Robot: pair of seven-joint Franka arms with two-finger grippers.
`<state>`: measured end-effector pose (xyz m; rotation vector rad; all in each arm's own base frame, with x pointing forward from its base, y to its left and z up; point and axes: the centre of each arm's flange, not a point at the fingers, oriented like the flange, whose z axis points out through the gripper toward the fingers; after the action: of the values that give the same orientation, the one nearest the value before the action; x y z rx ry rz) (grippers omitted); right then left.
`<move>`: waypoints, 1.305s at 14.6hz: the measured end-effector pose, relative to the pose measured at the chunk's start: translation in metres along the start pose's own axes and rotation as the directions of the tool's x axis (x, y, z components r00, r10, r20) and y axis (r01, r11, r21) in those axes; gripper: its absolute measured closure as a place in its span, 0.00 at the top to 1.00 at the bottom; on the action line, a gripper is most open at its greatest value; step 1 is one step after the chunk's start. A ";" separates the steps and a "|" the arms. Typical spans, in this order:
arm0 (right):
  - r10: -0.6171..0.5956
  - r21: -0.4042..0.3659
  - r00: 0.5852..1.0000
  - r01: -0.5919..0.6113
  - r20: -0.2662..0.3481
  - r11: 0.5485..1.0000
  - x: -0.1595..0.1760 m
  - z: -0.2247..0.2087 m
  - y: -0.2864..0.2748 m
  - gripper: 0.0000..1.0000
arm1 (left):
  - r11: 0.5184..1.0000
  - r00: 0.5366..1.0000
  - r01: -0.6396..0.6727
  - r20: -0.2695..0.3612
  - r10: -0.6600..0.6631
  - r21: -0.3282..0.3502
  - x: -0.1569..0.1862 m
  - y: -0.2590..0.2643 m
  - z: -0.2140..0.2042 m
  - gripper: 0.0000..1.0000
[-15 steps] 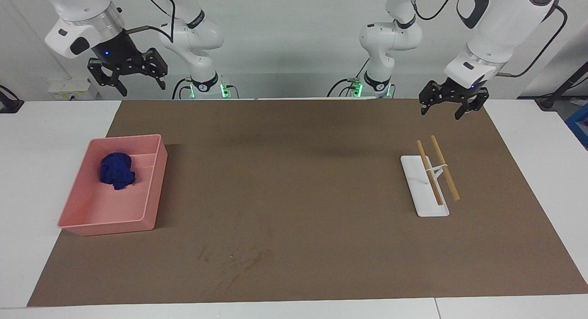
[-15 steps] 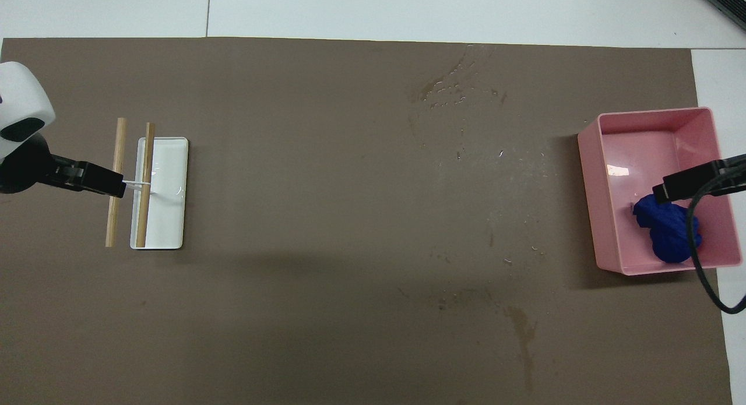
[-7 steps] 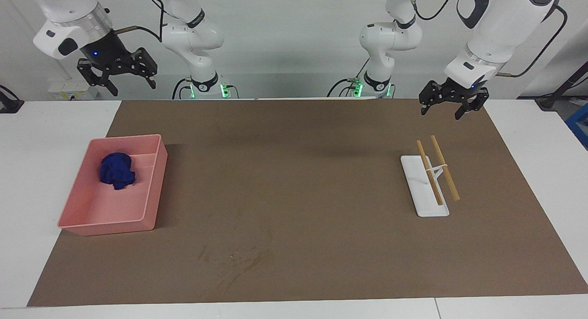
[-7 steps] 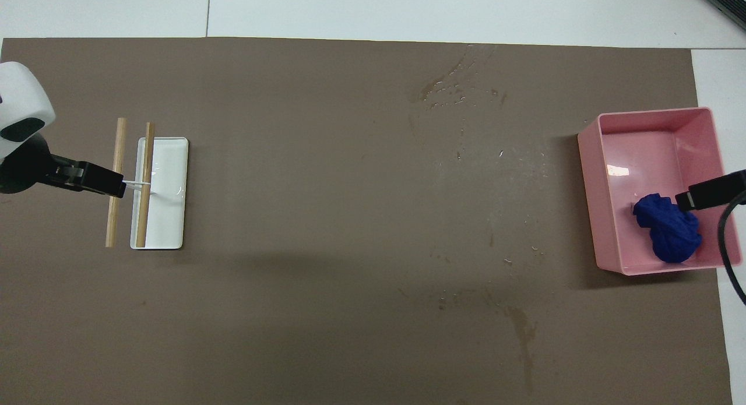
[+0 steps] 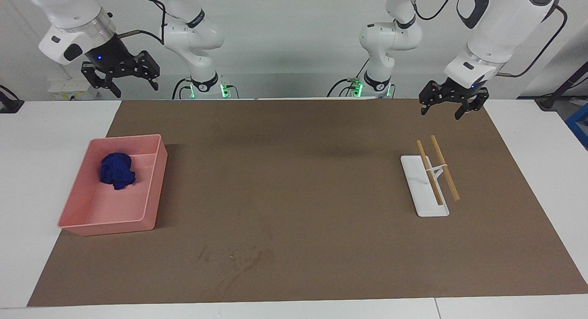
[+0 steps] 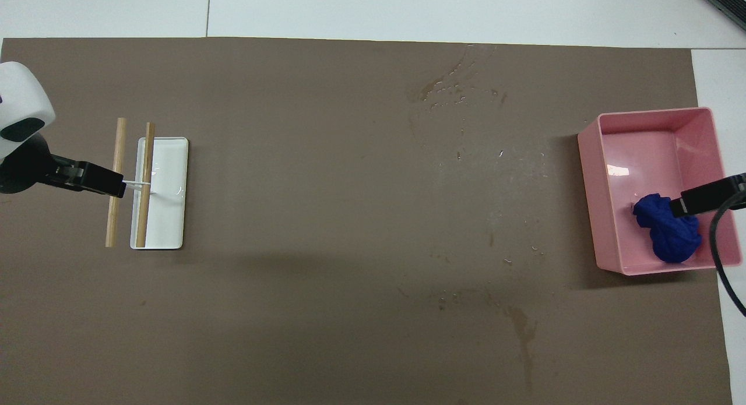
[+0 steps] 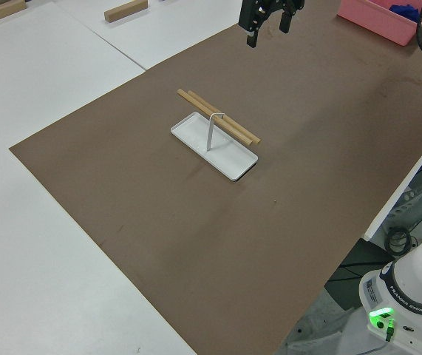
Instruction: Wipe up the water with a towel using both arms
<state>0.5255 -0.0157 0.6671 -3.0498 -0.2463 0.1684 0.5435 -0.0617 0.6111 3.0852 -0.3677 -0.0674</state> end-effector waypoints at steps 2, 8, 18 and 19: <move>0.000 0.001 1.000 0.000 0.002 1.000 -0.002 0.000 0.000 1.00 | 1.000 1.000 0.000 0.000 0.000 0.000 0.000 0.000 0.000 1.00; 0.000 0.001 1.000 0.000 0.003 1.000 -0.002 0.001 0.000 1.00 | 1.000 1.000 0.000 0.000 0.000 0.000 0.000 0.000 0.000 1.00; 0.004 -0.016 1.000 -0.004 -0.007 1.000 -0.001 0.000 0.002 1.00 | 1.000 1.000 0.000 0.000 0.000 0.000 0.000 0.000 0.000 1.00; 0.006 -0.033 1.000 -0.007 -0.025 0.999 0.000 -0.002 0.004 1.00 | 1.000 1.000 0.000 0.000 0.000 0.000 0.000 0.000 0.000 1.00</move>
<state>0.5267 -0.0193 0.6688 -3.0837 -0.2402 0.1284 0.5435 -0.0617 0.6111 3.0852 -0.3677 -0.0674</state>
